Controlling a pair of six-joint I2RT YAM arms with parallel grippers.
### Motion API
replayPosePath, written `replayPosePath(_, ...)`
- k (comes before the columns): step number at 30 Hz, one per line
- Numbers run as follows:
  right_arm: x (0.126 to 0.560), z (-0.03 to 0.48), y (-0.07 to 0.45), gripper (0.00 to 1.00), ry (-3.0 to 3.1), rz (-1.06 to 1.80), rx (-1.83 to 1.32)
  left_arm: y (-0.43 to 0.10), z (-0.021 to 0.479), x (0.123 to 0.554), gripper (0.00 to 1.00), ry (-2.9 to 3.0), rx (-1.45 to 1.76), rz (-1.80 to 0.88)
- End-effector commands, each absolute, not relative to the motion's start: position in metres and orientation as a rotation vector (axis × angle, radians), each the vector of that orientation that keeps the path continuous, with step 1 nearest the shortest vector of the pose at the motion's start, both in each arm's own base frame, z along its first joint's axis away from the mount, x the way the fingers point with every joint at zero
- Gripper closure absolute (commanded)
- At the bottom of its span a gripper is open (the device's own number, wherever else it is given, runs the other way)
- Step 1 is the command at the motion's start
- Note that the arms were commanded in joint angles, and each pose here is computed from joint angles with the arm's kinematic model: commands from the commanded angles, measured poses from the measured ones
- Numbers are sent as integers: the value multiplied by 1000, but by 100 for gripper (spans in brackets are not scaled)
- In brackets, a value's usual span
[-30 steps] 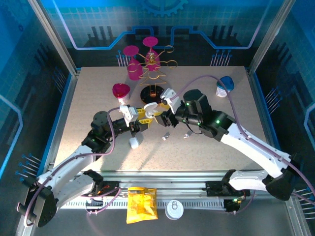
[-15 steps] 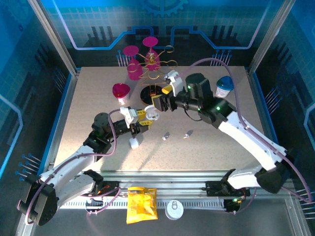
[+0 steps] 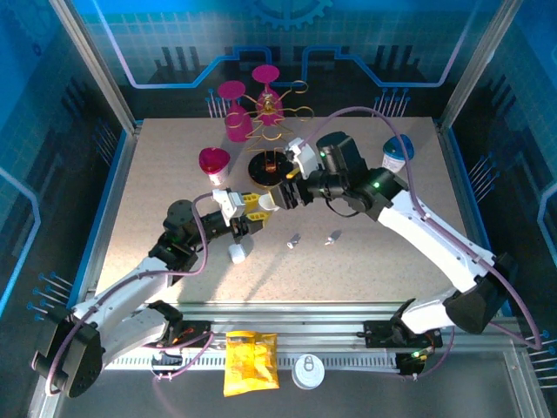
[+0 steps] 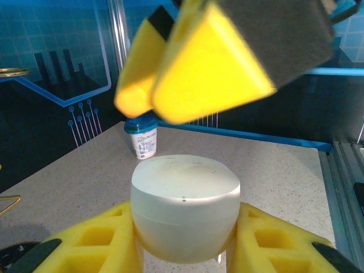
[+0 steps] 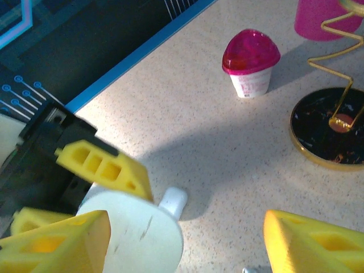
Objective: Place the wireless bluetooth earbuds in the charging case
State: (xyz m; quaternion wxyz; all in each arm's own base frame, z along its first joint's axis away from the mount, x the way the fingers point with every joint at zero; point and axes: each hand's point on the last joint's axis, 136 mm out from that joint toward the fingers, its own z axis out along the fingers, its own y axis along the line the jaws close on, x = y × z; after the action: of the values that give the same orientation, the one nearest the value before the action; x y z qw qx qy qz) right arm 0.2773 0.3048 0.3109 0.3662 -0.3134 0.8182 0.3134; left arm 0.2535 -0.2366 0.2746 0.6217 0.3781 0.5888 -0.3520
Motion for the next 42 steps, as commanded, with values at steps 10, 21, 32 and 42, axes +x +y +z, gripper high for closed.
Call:
replayPosePath(10,277,338,290,14,1948,1504,-421,-234,302,253,65,1243,835,-792)
replayPosePath(21,259,337,315,18,1879,1933,-326,-235,318,263,65,1206,863,-715)
replayPosePath(32,255,325,329,52,1882,2068,-298,-241,321,271,65,1198,881,-699)
replayPosePath(42,271,305,318,79,1926,2024,-211,-240,308,274,47,1235,884,-683)
